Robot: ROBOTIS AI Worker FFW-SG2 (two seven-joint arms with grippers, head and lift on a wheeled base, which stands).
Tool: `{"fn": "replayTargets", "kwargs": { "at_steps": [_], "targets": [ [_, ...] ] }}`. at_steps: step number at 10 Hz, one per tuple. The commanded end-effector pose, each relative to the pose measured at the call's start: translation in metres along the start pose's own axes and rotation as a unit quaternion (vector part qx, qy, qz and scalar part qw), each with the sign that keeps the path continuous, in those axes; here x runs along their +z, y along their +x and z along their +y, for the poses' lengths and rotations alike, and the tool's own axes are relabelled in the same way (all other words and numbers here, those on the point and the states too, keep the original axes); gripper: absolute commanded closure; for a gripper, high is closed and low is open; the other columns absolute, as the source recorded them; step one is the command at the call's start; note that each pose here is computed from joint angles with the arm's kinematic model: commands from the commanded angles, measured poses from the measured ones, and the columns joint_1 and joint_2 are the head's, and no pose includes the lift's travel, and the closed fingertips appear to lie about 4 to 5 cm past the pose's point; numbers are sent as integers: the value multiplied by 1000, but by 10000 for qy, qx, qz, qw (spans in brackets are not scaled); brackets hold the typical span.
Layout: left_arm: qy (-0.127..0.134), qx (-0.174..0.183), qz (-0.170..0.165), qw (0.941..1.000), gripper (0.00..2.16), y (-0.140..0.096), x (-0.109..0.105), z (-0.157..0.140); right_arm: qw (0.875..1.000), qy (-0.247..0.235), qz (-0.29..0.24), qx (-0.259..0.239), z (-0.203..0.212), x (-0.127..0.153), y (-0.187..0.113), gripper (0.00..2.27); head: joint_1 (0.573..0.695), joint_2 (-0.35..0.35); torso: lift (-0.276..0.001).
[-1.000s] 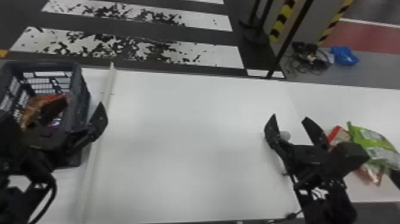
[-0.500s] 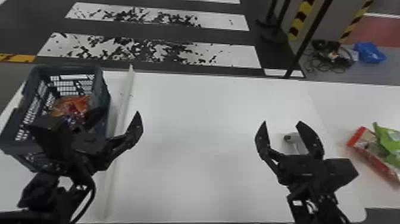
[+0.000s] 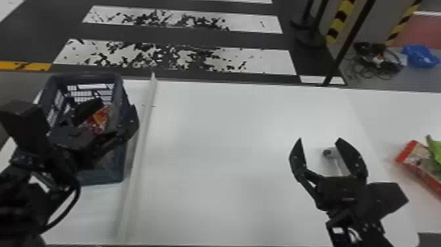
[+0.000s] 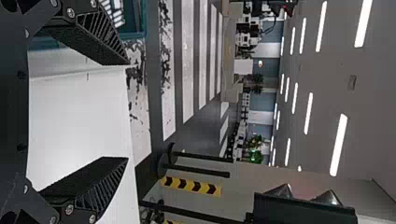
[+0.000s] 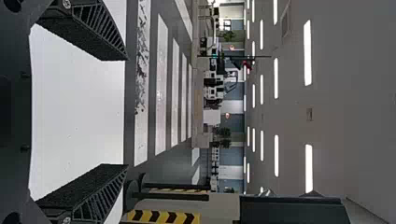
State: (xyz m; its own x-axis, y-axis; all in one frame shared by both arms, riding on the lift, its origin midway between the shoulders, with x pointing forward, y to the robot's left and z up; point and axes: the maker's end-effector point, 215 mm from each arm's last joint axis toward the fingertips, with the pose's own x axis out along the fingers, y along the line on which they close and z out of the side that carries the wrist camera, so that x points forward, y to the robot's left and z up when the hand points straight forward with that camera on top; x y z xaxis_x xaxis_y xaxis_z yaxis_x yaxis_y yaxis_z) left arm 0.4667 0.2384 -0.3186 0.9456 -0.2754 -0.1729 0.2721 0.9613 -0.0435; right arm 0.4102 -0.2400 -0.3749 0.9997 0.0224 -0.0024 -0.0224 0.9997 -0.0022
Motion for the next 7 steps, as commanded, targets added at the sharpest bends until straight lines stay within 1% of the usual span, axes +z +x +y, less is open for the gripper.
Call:
{"fn": "replayTargets", "kwargs": {
  "at_steps": [1, 2, 3, 4, 5, 6, 7],
  "targets": [
    [189, 142, 178, 9996, 208, 0, 17, 53, 10000, 13, 5, -16, -1, -2, -1, 49, 695, -5, -95],
    [374, 95, 262, 9989, 208, 5, 30, 79, 10000, 21, 12, -11, -1, -3, -1, 49, 695, 15, -95],
    [584, 49, 372, 9976, 205, 12, 39, 100, 10000, 16, 12, -18, -2, -5, -2, 49, 695, 52, -95],
    [730, -13, 547, 9958, 201, 15, 42, 122, 10000, 15, 11, -48, -6, -5, -2, 49, 695, 84, -95],
    [892, -130, 776, 9929, 201, 21, 39, 137, 10000, 17, -4, -56, -6, -4, -2, 49, 695, 105, -95],
    [1115, -253, 1041, 9880, 198, 26, 33, 149, 10000, 17, 3, -57, -7, -5, -2, 49, 695, 112, -95],
    [1195, -418, 1281, 9837, 198, 29, 23, 157, 10000, 14, 19, -64, -7, -7, -3, 49, 695, 131, -95]
  ]
}}
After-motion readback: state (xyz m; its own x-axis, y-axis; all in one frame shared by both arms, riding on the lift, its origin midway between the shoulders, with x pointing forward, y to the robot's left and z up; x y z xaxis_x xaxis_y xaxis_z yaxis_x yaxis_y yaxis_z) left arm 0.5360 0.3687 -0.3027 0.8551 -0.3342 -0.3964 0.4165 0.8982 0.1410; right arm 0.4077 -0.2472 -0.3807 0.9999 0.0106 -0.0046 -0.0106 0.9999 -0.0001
